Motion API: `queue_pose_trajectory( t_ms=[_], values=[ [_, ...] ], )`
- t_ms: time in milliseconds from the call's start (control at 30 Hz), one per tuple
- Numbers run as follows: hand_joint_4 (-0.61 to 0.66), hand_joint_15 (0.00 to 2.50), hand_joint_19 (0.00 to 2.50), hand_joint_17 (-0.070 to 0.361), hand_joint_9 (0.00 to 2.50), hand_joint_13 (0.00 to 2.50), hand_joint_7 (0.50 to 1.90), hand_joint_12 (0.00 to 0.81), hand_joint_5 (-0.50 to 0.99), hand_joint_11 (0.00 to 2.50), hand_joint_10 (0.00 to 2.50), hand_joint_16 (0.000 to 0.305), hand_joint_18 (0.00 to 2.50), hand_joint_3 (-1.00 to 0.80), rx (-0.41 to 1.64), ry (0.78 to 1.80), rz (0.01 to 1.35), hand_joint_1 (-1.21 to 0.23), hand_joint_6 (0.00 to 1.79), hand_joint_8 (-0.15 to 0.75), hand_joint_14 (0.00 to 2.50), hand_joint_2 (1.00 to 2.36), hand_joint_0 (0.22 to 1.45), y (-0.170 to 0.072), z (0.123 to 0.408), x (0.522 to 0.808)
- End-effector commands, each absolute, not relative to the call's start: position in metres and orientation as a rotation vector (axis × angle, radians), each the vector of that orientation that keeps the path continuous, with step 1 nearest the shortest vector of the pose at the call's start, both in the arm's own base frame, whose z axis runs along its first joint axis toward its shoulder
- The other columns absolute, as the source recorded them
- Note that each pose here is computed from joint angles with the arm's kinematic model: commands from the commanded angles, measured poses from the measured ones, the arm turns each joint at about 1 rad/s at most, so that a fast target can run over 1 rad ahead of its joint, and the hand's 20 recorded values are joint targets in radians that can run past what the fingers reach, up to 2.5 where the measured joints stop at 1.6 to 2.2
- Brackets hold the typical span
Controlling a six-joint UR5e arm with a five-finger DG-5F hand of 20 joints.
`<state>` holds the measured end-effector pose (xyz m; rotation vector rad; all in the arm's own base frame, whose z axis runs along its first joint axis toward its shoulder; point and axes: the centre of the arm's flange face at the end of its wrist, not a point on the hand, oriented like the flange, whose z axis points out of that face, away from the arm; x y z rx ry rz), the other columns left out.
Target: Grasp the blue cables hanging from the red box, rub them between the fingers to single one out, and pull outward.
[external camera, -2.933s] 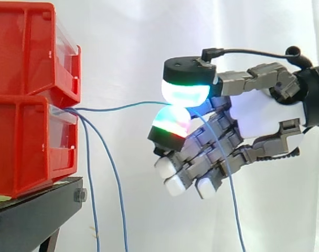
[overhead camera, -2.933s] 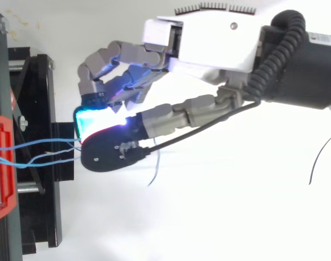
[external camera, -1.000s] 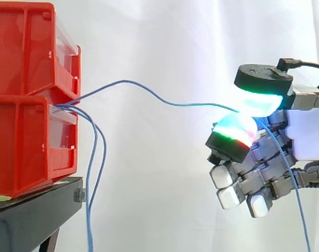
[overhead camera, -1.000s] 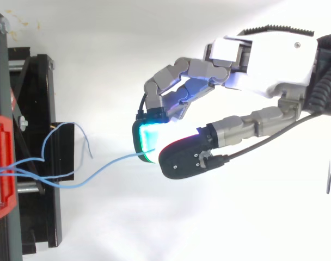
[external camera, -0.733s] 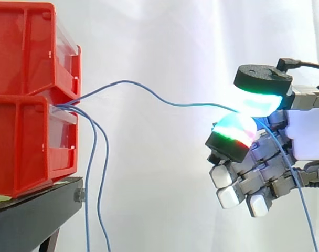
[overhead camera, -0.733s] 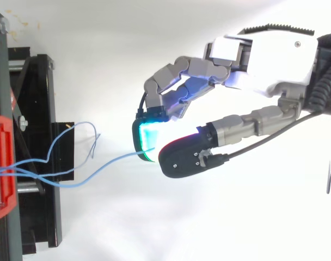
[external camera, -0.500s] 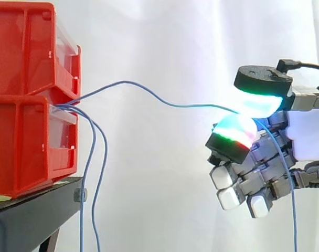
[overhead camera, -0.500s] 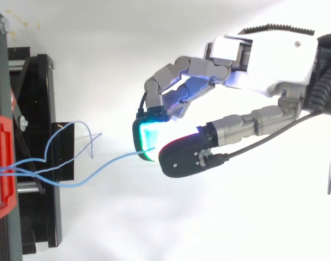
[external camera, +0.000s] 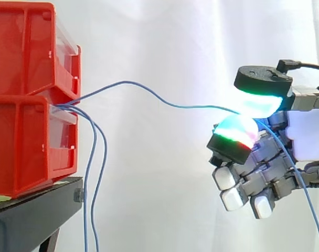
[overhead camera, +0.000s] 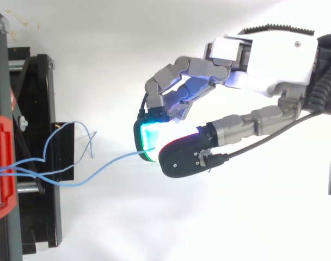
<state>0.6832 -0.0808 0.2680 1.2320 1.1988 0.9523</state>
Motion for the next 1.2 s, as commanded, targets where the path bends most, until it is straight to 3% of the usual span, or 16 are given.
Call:
queue_pose_trajectory(
  t_ms=[0,400,433,467,500,533,633,667,767,1167],
  values=[
    [0.25,0.39,0.62,0.120,0.86,0.76,1.00,0.400,-0.17,0.60,0.01,0.053,0.71,0.05,1.233,1.200,0.952,-0.71,0.85,0.334,0.01,1.01,0.61,-0.0808,0.2672,0.6833],
    [0.26,0.38,0.58,0.119,0.93,0.77,1.01,0.386,-0.16,0.66,0.01,0.053,0.67,0.06,1.232,1.198,0.952,-0.71,0.85,0.349,0.01,1.01,0.61,-0.0808,0.2683,0.6831],
    [0.26,0.35,0.56,0.086,0.93,0.73,0.99,0.345,-0.16,0.64,0.01,0.038,0.55,0.06,1.232,1.198,0.952,-0.71,0.85,0.352,0.01,1.01,0.61,-0.0808,0.2683,0.6831],
    [0.26,0.34,0.55,0.081,0.93,0.73,0.99,0.332,-0.16,0.64,0.01,0.036,0.54,0.06,1.233,1.200,0.952,-0.71,0.85,0.351,0.01,1.01,0.61,-0.0808,0.2672,0.6833],
    [0.27,0.31,0.47,0.047,0.93,0.67,0.99,0.247,-0.16,0.62,0.01,0.021,0.38,0.07,1.232,1.198,0.952,-0.72,0.85,0.347,0.01,1.00,0.61,-0.0808,0.2683,0.6831],
    [0.27,0.29,0.44,0.044,0.93,0.64,0.99,0.234,-0.16,0.61,0.01,0.020,0.34,0.07,1.232,1.198,0.952,-0.72,0.86,0.343,0.01,1.00,0.60,-0.0808,0.2683,0.6831],
    [0.28,0.31,0.44,0.047,0.94,0.62,0.97,0.238,-0.16,0.61,0.00,0.021,0.28,0.08,1.233,1.200,0.952,-0.71,0.86,0.343,0.01,1.00,0.60,-0.0808,0.2681,0.6830],
    [0.28,0.30,0.45,0.049,0.96,0.61,0.97,0.243,-0.15,0.61,0.00,0.022,0.28,0.06,1.232,1.198,0.952,-0.71,0.86,0.351,0.01,1.08,0.58,-0.0808,0.2683,0.6831],
    [0.28,0.31,0.46,0.053,0.97,0.63,0.96,0.248,-0.15,0.61,0.00,0.024,0.33,0.04,1.232,1.198,0.952,-0.72,0.86,0.353,0.01,1.14,0.56,-0.0808,0.2683,0.6831],
    [0.28,0.35,0.57,0.046,1.05,0.76,0.99,0.235,-0.14,0.62,0.00,0.020,0.35,0.02,1.231,1.200,0.950,-0.74,0.84,0.360,0.01,1.19,0.54,-0.0808,0.2681,0.6830]
  ],
)
